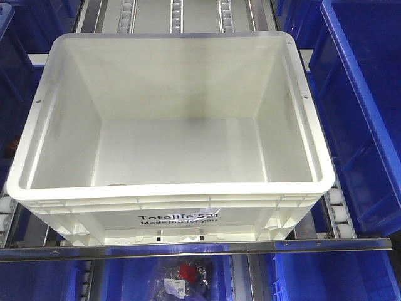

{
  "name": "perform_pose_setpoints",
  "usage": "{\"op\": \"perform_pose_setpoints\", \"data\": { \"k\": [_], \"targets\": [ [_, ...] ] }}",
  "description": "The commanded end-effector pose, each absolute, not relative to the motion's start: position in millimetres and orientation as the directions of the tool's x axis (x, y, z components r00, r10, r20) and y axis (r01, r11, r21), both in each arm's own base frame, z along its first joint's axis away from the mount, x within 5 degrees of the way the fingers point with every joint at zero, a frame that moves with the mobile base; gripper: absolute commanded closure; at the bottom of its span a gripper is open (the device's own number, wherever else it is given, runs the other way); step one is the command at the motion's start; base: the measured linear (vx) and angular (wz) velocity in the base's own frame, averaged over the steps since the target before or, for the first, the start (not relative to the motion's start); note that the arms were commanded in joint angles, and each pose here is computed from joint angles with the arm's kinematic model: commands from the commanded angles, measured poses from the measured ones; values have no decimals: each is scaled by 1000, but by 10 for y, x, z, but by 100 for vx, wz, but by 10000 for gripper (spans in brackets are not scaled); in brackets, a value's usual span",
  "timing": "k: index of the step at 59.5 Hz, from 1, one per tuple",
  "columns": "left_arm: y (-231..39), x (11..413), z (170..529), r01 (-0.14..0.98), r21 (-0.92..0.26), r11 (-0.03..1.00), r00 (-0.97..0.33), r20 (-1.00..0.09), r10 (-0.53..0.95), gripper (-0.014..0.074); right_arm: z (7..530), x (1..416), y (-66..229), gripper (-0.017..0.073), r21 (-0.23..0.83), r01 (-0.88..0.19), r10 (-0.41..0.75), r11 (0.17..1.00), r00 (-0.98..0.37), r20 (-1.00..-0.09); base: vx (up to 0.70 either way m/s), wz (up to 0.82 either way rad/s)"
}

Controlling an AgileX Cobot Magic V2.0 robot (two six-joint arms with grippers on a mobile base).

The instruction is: Place moving items into box and shelve

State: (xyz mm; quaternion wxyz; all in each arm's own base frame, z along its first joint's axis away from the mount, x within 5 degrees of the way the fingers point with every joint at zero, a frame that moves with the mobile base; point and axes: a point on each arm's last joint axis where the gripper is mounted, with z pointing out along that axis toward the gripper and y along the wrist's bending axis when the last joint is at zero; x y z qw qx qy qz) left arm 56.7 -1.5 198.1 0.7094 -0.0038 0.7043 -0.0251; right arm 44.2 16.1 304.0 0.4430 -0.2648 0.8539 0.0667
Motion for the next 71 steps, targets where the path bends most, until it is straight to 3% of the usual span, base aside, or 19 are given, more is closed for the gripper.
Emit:
{"op": "perform_pose_setpoints", "data": {
  "k": [1,71],
  "targets": [
    [-19,565,1962,36,-48,998,68,-996,-50,617,3159,471,180,575,-136,-513,-379,848,-406,-832,0,0],
    [3,565,1965,-4,-42,999,67,-997,-42,616,3156,470,178,575,-136,-513,-380,848,-409,-830,0,0]
  ]
}}
